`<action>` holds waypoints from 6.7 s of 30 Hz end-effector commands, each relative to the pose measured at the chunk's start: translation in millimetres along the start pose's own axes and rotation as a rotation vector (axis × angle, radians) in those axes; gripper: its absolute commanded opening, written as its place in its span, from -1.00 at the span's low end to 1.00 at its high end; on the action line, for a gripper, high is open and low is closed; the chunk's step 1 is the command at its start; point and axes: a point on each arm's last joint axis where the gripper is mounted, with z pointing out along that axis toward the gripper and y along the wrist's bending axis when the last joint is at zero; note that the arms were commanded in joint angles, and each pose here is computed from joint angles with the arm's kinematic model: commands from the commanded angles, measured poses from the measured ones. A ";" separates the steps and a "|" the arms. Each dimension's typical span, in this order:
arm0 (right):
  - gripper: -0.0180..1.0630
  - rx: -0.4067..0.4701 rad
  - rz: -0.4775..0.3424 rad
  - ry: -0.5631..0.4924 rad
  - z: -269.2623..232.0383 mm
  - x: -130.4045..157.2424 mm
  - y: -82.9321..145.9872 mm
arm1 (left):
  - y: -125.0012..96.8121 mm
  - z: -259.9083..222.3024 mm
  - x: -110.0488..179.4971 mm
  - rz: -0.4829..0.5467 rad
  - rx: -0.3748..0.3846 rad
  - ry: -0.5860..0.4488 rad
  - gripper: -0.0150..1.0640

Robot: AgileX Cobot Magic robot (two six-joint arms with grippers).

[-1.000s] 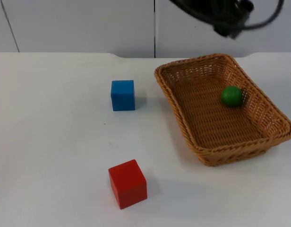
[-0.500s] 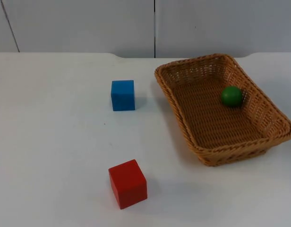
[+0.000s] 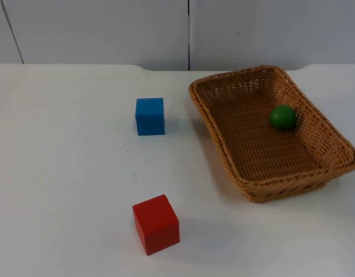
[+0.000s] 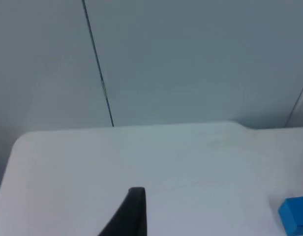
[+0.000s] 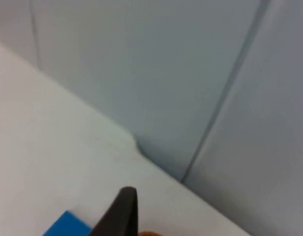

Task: Place all geometric objects except the red cube into the basket.

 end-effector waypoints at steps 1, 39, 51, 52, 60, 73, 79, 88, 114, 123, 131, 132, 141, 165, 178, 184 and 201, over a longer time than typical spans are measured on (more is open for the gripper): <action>0.98 -0.081 -0.080 0.055 47.1 7.4 27.8 | -0.6 1.6 2.6 -0.029 0.010 -0.001 0.97; 0.98 -0.285 -0.031 0.208 232.9 139.6 122.4 | -1.6 13.1 8.3 -0.039 0.033 0.060 0.97; 0.98 -0.354 -0.342 0.195 242.5 148.6 126.6 | -1.7 13.0 8.8 -0.025 0.034 0.066 0.97; 0.98 -0.354 -0.342 0.195 242.5 148.6 126.6 | -1.7 13.0 8.8 -0.025 0.034 0.066 0.97; 0.98 -0.417 -0.300 0.253 248.9 155.3 124.0 | -1.8 13.0 9.0 -0.022 0.036 0.067 0.97; 0.97 -0.433 -0.301 0.259 250.8 160.2 126.5 | -1.8 13.0 8.8 -0.015 0.036 0.065 0.97; 0.29 -0.410 -0.295 0.284 252.0 163.6 123.8 | -1.8 13.1 8.6 -0.015 0.036 0.064 0.97; -0.97 -0.369 -0.253 0.274 253.6 161.7 121.2 | -1.7 13.1 8.6 -0.014 0.034 0.064 0.97; -0.97 -0.276 -0.014 0.335 118.7 26.0 49.1 | -1.7 13.1 7.3 -0.018 0.035 0.049 0.97; -0.97 -0.288 0.056 0.431 114.5 40.3 19.1 | -0.7 13.3 4.1 -0.012 0.024 0.014 0.97; -0.97 -0.107 0.101 0.116 104.4 -0.5 0.6 | -0.5 13.3 3.5 -0.012 0.022 0.007 0.97; -0.97 -0.086 0.106 0.080 101.3 -5.9 -2.1 | -0.6 13.3 3.7 -0.012 0.023 0.009 0.97; -0.97 0.076 0.084 -0.096 61.7 -45.2 -16.7 | -0.6 13.3 3.4 -0.014 0.023 0.006 0.97; -0.97 -0.027 0.218 0.084 6.2 109.2 33.0 | -1.6 18.6 4.5 -0.012 0.040 0.017 0.97; -0.97 -0.056 0.214 0.326 73.4 187.1 52.0 | -1.5 19.5 5.7 -0.007 0.039 0.031 0.97; -0.97 -0.032 0.099 0.411 74.9 201.1 40.8 | -1.5 19.5 5.5 0.001 0.039 0.028 0.97; -0.33 -0.021 0.106 0.515 78.8 218.3 41.0 | -1.3 19.5 5.3 0.002 0.037 0.025 0.97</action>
